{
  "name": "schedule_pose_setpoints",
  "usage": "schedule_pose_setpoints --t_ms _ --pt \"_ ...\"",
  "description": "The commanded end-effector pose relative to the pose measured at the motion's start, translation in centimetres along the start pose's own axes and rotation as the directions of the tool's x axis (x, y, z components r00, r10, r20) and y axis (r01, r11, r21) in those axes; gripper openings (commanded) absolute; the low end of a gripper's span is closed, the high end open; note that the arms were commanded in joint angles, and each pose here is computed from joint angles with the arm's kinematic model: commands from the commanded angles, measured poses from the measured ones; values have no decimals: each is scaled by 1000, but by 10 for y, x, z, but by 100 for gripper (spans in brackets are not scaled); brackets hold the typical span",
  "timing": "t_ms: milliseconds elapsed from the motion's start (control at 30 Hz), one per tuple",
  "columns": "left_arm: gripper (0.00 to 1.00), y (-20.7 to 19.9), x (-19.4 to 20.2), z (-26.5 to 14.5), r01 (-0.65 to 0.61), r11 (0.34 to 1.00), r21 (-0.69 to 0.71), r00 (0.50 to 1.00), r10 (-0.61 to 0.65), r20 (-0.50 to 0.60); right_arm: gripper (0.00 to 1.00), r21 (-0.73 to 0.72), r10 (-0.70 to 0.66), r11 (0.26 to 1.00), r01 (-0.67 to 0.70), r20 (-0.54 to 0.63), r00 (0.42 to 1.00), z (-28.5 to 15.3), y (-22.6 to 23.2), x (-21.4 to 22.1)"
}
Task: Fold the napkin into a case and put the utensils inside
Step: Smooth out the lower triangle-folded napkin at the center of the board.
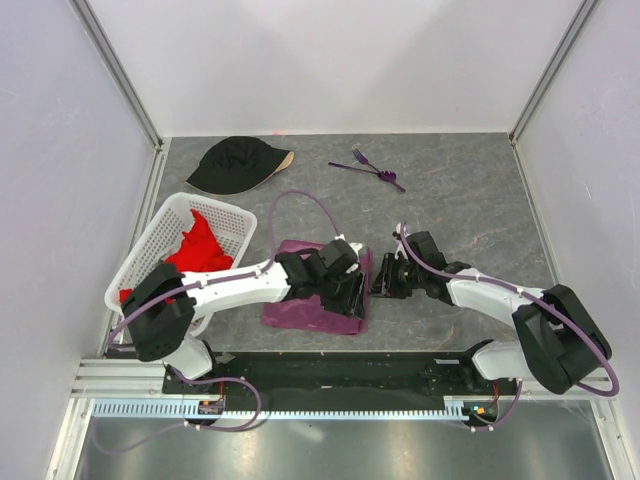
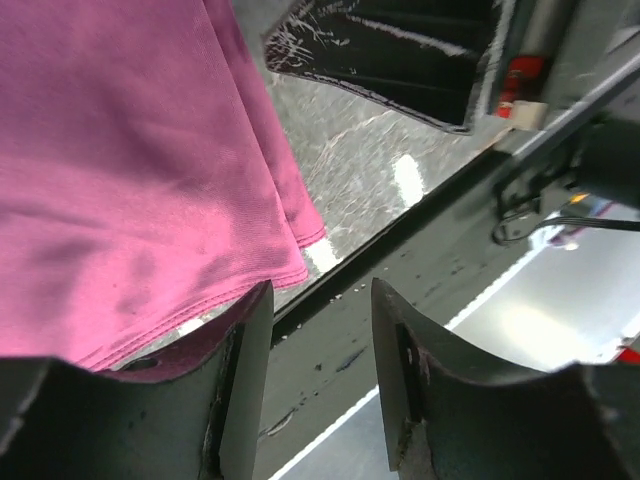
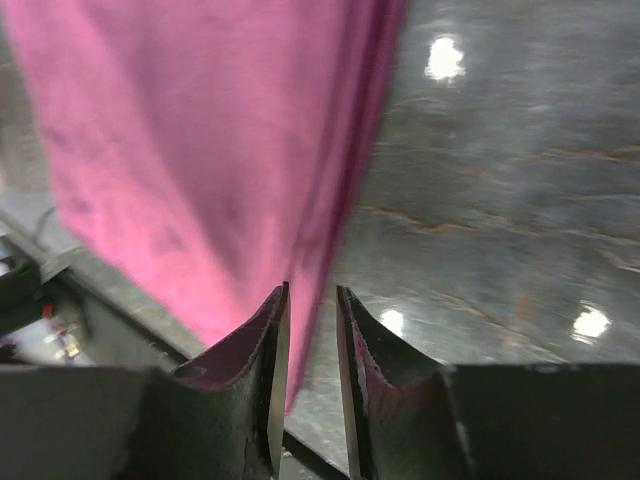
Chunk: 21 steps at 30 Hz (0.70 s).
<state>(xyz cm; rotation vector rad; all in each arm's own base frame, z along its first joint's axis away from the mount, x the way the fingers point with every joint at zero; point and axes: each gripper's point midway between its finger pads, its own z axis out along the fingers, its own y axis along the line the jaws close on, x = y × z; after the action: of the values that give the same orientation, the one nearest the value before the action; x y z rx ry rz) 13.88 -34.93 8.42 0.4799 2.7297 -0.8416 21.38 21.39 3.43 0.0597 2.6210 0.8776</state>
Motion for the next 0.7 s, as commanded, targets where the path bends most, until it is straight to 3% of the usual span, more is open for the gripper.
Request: schedule_pose_setpoints --t_ms 0,367,667 --pt "50 -5 -2 16 -2 998 -55 1000 4 21 32 -142 16 990 -19 -27 1000 -2 19 11" --pt "46 -1 13 40 -22 993 -113 999 19 -30 35 -235 36 970 -59 -98 995 -14 17 51" --pt "30 5 14 48 -20 988 -154 999 12 -53 34 -284 20 957 -61 -146 989 -12 21 66"
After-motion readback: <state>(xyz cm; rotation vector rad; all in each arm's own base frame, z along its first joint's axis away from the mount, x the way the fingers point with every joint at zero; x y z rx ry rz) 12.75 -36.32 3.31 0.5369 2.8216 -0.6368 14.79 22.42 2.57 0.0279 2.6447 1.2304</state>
